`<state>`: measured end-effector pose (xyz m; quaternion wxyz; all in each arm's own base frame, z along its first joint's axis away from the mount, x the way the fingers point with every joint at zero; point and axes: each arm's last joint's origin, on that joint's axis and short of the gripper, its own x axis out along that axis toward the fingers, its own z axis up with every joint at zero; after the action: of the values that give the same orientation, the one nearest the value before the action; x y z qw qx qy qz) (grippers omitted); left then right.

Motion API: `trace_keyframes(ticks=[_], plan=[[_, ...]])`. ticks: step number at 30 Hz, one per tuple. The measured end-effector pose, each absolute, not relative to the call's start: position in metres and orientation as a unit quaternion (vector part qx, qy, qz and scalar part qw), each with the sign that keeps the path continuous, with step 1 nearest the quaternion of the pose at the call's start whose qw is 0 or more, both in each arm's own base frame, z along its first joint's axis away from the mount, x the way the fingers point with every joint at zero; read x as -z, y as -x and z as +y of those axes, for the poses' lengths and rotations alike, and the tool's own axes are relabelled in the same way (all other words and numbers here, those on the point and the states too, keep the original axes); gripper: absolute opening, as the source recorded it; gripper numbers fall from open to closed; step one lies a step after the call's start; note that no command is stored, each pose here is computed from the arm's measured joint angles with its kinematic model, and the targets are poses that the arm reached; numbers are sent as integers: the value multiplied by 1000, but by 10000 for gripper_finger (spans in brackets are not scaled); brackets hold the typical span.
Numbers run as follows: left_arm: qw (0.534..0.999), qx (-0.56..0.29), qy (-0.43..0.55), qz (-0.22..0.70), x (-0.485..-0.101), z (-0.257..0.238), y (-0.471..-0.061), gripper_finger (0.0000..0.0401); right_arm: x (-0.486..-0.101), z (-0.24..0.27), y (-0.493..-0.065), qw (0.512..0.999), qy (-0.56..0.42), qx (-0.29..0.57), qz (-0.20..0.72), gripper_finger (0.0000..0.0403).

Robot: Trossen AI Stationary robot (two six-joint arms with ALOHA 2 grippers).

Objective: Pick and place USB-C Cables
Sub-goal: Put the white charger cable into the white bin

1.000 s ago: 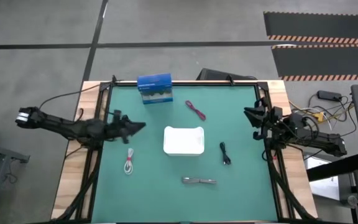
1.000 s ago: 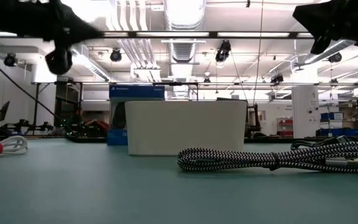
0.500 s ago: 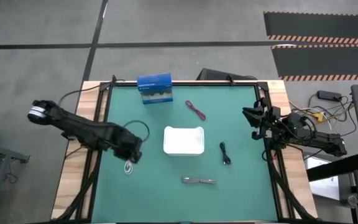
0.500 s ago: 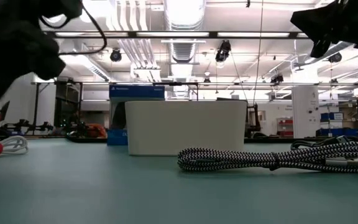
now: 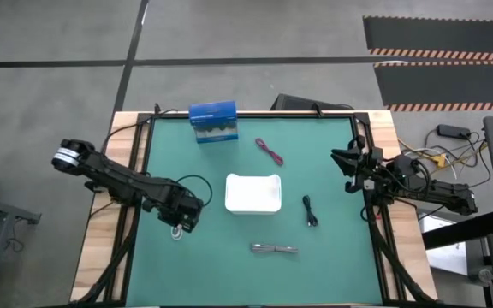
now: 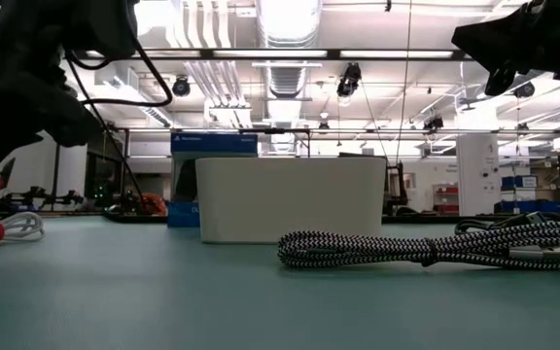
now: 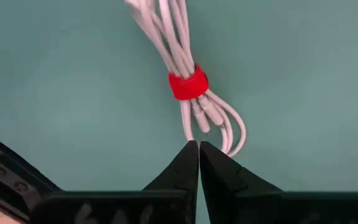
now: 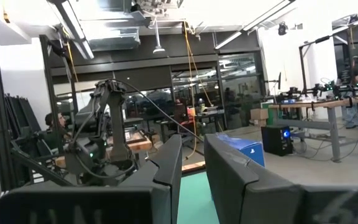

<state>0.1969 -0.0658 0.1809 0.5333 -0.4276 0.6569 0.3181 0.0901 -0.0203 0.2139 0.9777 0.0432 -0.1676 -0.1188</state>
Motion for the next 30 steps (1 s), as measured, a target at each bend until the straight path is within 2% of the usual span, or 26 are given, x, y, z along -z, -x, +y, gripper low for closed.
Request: trace_keyframes(ticks=[4,12,16,30], plan=[[542,-323,424,650,-181,-65,-197,21,-214,-20,-90,978,-43,119,-168,59],[563,-353,406,628,-179,-63,-198,126,-214,-20,-90,978,-43,119,-168,59],[563,-367,398,625,-174,-62,-199,162,-214,-20,-90,978,-43,119,-168,59],[569,-380,385,619,-160,-64,-208,171,-214,-20,-90,978,-43,118,-166,59]])
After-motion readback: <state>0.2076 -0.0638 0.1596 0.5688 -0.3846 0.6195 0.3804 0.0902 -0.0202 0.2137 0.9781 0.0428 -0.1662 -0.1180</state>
